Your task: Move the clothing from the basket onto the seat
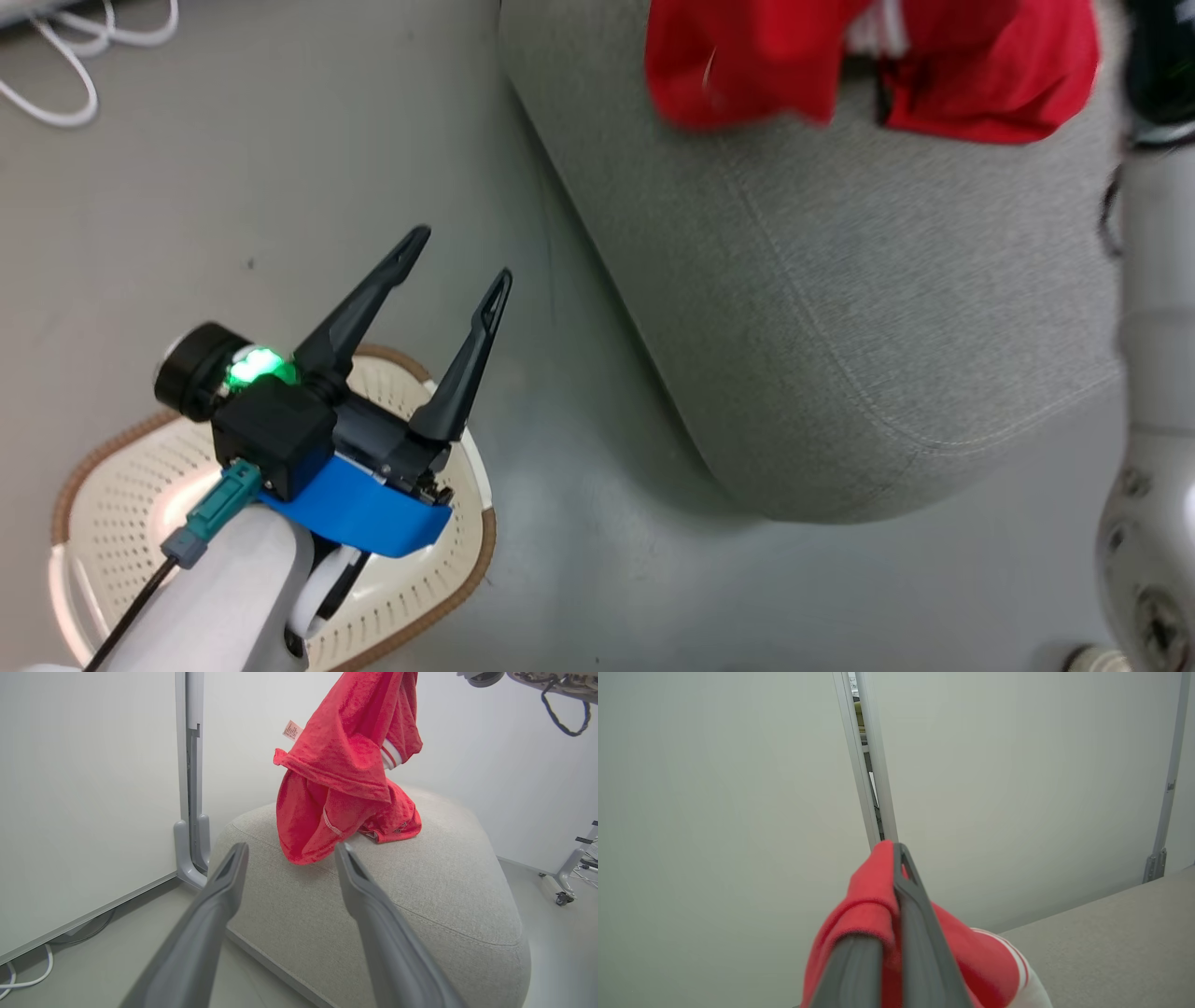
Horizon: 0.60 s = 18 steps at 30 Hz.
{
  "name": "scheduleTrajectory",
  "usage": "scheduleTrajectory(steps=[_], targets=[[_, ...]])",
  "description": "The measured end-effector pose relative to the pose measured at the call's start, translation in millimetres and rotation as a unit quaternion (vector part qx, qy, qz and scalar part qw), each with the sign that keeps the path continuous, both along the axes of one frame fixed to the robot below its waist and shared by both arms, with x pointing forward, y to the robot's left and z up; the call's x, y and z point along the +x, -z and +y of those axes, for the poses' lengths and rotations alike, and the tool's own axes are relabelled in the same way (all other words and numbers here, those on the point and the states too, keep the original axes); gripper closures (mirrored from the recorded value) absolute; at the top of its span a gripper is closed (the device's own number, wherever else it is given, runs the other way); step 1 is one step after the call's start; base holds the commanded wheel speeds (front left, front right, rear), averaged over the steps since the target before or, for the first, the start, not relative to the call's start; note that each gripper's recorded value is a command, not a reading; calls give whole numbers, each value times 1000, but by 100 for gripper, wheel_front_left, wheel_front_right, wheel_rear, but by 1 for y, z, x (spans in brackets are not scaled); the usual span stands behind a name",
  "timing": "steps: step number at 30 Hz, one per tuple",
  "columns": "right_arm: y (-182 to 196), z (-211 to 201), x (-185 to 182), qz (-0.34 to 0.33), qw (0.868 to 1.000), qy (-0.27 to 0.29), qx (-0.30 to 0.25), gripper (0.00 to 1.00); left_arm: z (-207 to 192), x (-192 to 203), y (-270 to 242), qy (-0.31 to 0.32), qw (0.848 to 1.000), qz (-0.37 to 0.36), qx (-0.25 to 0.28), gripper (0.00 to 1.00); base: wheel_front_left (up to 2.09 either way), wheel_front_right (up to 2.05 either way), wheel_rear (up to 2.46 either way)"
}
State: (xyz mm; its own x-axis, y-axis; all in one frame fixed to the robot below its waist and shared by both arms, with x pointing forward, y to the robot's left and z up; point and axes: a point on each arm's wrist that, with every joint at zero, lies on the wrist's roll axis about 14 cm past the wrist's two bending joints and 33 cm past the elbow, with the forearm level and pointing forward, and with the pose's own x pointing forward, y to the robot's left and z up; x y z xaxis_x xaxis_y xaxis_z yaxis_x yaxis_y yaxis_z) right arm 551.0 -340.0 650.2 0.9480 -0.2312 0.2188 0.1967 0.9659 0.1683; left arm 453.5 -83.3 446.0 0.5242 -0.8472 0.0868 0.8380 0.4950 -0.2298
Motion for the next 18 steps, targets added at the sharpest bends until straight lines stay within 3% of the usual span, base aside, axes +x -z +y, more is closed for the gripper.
scheduleTrajectory(steps=[5, 8, 18], targets=[[-11, -50, 23, -15, 998, 58, -8, 100, -1, 16, 21, 3, 1000, 14, -9, 0, 0, 0, 0], [1, -72, 33, -6, 996, 87, -15, 100, 2, 25, 34, -2, 1000, 24, -14, 0, 0, 0, 0], [115, -126, 29, 112, 979, 169, -27, 100, 22, 36, 75, -24, 998, 50, 4, 0, 0, 0, 0]])
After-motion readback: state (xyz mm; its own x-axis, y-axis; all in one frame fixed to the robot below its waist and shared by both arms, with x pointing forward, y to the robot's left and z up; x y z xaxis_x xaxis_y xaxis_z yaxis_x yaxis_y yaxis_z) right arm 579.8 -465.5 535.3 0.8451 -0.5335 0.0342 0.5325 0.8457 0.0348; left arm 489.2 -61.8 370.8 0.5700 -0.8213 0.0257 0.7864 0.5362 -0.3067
